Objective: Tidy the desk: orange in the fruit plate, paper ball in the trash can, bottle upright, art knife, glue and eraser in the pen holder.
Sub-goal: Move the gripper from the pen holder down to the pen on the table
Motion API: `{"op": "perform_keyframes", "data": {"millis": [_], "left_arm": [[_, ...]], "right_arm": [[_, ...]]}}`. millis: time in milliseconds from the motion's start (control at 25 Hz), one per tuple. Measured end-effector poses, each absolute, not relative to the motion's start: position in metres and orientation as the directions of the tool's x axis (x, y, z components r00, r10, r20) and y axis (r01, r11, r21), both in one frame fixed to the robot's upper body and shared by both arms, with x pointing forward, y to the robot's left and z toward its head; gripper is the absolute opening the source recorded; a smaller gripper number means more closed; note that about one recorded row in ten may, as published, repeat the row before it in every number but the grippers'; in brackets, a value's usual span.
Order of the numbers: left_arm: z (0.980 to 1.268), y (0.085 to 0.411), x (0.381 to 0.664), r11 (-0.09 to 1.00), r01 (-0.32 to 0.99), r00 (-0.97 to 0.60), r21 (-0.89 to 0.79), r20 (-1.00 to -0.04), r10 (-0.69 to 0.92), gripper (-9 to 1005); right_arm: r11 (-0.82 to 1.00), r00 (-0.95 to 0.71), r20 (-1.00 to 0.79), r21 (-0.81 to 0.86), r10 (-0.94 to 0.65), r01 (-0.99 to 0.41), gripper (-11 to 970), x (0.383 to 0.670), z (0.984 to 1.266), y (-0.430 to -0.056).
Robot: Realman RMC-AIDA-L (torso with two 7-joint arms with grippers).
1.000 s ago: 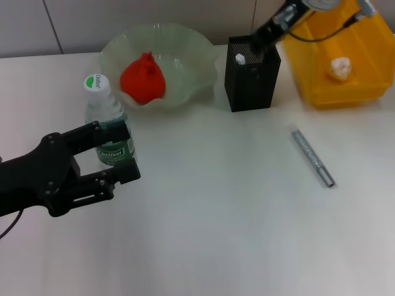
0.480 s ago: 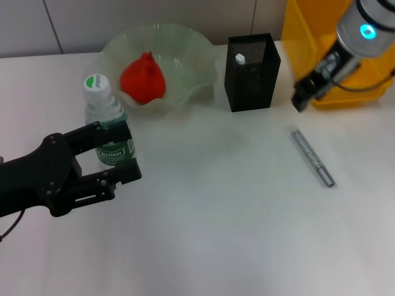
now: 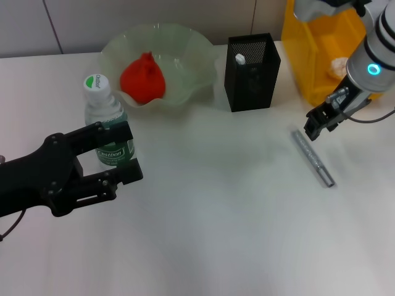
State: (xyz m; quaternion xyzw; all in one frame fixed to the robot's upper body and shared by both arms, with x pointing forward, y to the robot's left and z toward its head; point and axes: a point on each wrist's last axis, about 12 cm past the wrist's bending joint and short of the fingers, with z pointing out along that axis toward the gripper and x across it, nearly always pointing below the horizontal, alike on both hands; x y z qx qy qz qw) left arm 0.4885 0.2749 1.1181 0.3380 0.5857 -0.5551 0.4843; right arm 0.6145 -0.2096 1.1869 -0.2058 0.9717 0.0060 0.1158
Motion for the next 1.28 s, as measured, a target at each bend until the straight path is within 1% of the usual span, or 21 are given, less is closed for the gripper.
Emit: {"op": "perform_keyframes", "data": {"millis": [400, 880, 1280], "left_arm": [[1.118, 0.275, 0.488, 0.154, 0.933, -0.306, -0.326, -0.941, -0.143, 775], [1.116, 0.275, 0.488, 0.153, 0.931, -0.310, -0.331, -0.940, -0.146, 774], [1.115, 0.275, 0.487, 0.157, 0.929, -0.313, -0.334, -0.938, -0.148, 774]], "right_arm": [[0.925, -0.900, -0.221, -0.034, -0.375, -0.378, 355, 0.625, 1.161, -0.214], [0.924, -0.893, -0.243, -0.045, -0.378, -0.379, 354, 0.638, 1.147, -0.208], [0.921, -0.889, -0.243, -0.053, -0.387, -0.387, 353, 0.642, 1.138, -0.207]]}}
